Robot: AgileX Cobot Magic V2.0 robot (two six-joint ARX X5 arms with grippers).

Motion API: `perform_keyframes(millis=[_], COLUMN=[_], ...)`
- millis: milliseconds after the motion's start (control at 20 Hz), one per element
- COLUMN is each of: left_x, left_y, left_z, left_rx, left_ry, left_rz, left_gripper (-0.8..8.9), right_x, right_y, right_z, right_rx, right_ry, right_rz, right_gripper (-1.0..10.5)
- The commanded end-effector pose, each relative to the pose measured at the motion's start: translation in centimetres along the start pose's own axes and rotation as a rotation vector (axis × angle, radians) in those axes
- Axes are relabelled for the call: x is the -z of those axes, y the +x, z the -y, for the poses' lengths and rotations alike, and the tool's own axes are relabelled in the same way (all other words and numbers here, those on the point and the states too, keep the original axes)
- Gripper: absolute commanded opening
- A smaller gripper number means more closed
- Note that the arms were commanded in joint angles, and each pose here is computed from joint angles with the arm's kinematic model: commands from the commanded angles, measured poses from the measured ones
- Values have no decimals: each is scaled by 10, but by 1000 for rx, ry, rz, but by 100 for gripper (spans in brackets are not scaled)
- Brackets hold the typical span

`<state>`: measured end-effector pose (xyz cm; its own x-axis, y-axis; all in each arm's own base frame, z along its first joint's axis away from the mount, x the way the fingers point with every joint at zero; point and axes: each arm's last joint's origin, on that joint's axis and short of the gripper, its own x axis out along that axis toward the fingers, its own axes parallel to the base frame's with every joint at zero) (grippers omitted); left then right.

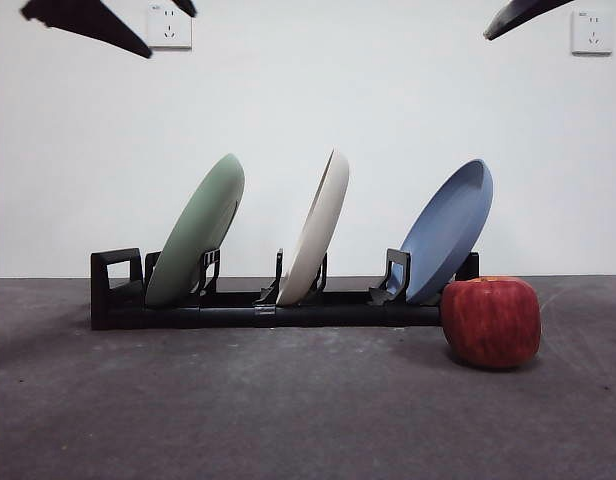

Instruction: Take the green plate from the plate rack,put the plate on the table,take the apple from the table,put the apple in the plate

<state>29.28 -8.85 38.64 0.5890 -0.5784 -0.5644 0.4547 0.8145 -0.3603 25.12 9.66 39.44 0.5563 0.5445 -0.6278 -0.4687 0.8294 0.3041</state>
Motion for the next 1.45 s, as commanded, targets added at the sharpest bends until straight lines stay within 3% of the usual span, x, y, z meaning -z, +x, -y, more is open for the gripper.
perform_keyframes(millis=[50, 250, 400, 650, 1300, 1350, 1450], left_x=[-19, -46, -56, -49, -35, -35, -34], left_y=[14, 42, 65, 105, 144, 144, 144], left_z=[8, 16, 14, -1, -20, -20, -20], left_rx=[-46, -170, -182, -236, -292, -292, -293], left_ry=[53, 120, 123, 110, 94, 93, 91], left_rz=[-30, -110, -134, -208, -297, -299, -309], left_gripper=[346, 346, 346, 346, 344, 336, 223], right_x=[-2, -3, -3, -4, -3, -3, -3], right_y=[1, 0, 0, 0, 0, 0, 0], right_z=[-1, 0, 0, 2, 2, 2, 2], right_rx=[0, 41, 41, 110, 111, 111, 111], right_ry=[-7, -5, 8, 8, 8, 9, 9], right_rz=[13, 18, 22, 33, 30, 30, 30], right_gripper=[442, 442, 442, 441, 441, 441, 441])
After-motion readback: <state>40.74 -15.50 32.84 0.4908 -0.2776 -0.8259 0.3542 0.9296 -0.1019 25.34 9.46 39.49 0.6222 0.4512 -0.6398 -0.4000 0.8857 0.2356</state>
